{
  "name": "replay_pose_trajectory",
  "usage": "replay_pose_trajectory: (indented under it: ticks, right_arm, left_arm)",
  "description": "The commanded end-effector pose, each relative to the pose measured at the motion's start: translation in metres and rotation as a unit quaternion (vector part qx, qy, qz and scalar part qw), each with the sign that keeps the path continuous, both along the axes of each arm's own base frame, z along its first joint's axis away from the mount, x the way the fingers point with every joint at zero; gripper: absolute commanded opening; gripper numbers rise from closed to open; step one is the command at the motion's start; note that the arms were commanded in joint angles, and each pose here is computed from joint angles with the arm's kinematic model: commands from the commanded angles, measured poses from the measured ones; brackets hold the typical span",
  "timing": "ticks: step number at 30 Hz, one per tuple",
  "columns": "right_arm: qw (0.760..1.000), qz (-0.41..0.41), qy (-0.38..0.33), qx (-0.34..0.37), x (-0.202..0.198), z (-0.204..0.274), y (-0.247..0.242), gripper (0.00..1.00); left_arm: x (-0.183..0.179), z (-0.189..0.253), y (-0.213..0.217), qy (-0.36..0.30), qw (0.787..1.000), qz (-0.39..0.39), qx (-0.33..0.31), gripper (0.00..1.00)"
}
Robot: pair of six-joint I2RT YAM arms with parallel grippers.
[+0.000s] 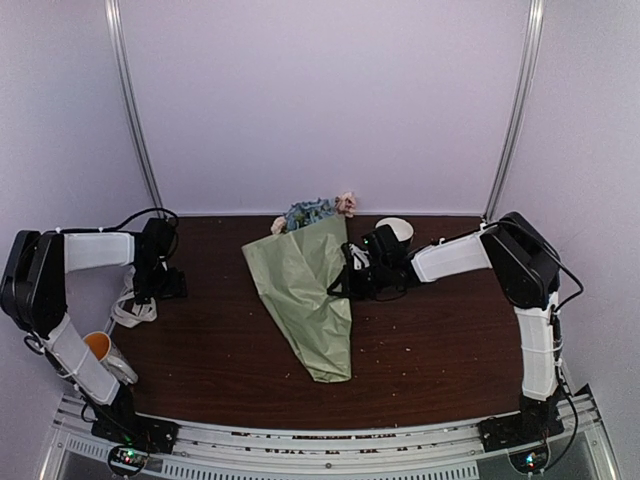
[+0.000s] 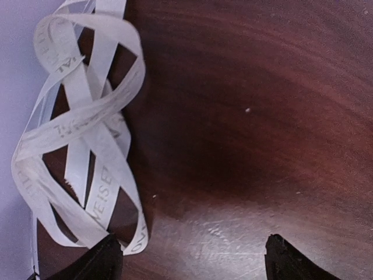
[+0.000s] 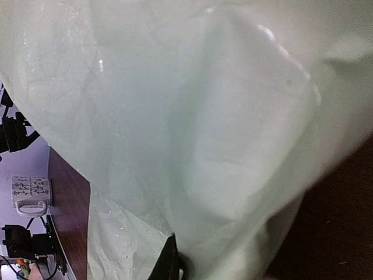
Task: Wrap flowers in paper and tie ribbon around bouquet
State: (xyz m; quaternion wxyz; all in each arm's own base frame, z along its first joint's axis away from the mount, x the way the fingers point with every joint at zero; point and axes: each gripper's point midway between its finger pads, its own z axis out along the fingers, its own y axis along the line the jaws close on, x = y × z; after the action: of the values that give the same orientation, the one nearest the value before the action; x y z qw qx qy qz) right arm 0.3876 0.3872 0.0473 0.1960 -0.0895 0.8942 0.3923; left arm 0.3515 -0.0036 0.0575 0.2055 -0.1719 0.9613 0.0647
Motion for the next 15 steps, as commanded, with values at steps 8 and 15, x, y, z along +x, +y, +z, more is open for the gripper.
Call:
replay_pose_trajectory:
  ticks: [8,15]
  right_arm:
    - [0.999,0.038,-0.018,-0.021,-0.014,0.010,0.004,0.00]
    - [0.999,0.040,-0.018,-0.019,-0.016,0.012,0.003,0.00]
  left_arm:
    - [-0.002,-0.021,0.034,0.069,0.997,0.015,0.036,0.79]
    - [-0.007,-0.044,0.009,0.139,0.988,-0.050,-0.051,0.43]
